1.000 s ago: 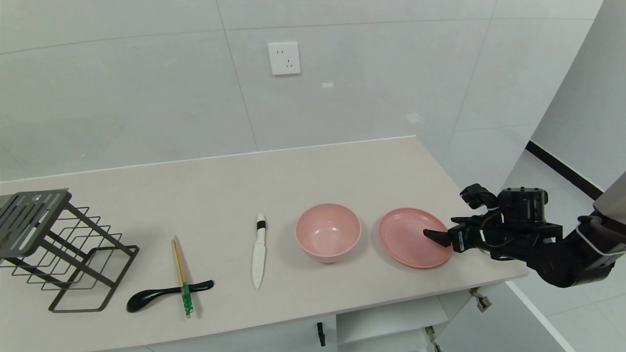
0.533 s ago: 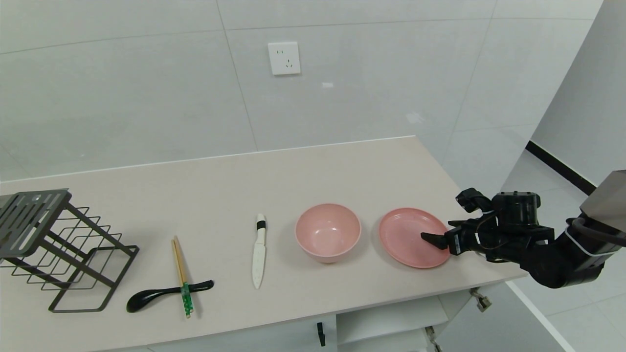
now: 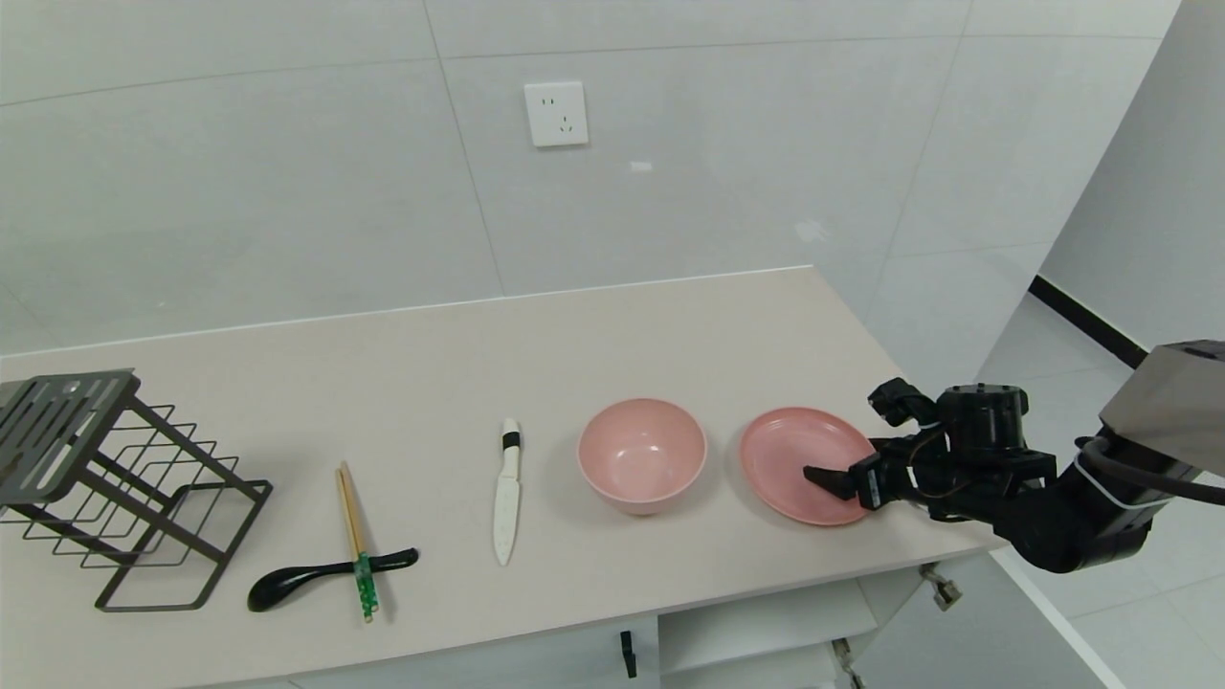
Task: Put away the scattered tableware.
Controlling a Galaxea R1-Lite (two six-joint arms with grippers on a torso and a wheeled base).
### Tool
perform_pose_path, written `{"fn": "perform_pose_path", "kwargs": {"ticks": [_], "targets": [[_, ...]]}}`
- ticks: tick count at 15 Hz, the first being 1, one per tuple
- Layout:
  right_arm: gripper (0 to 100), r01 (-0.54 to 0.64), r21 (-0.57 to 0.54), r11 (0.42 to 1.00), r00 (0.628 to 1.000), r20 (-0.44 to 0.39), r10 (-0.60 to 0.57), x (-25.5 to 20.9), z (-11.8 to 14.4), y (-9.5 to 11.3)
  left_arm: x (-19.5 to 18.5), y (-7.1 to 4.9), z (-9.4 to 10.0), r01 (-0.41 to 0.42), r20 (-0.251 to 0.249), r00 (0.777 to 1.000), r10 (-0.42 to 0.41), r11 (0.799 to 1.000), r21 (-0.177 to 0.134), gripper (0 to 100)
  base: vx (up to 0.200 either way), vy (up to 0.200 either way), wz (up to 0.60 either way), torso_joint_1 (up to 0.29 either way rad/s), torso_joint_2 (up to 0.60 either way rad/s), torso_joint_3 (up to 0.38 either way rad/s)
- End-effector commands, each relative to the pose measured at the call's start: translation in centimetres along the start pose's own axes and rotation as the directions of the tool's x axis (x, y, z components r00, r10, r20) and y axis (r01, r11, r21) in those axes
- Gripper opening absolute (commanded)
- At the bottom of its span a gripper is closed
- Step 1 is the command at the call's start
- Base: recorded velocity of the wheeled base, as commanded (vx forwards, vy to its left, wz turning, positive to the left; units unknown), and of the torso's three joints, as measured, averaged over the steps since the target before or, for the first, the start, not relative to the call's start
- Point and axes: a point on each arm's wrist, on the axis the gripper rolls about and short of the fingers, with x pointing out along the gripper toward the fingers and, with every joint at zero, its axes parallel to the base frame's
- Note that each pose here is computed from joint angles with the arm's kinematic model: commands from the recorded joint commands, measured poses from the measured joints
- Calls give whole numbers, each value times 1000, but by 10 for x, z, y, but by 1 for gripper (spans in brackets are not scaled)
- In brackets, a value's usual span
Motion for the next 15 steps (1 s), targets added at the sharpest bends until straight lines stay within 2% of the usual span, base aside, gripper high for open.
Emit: {"fn": "perform_pose_path", "kwargs": {"ticks": [1,2,5,9,12,14,15], "targets": [[100,1,6,1000,1000,-14,-1,2,-4,2,0,0,0,-1,-1,1000,1,1000,0,100,0,0,0,0,0,0],[0,14,23,1000,1000,-17,-14,2,-4,1,0,0,0,-1,-1,1000,1,1000,0,100,0,0,0,0,0,0],[0,142,76,987,989,-51,-138,1,-12,-12,0,0,0,-1,-1,1000,1,1000,0,100,0,0,0,0,0,0],[0,158,77,985,987,-45,-155,-2,-11,-18,0,0,0,-1,-1,1000,1,1000,0,100,0,0,0,0,0,0],[0,163,59,985,986,26,-165,-17,14,-15,0,0,0,-1,2,1000,1,1000,-16,100,0,0,0,0,0,0],[0,172,40,984,979,107,-176,-45,41,-8,0,0,0,-1,2,1000,1,1000,-19,100,0,0,0,0,0,0],[0,173,38,984,976,125,-176,-52,46,-6,0,0,0,-1,2,1000,1,1000,-19,100,0,0,0,0,0,0]]}}
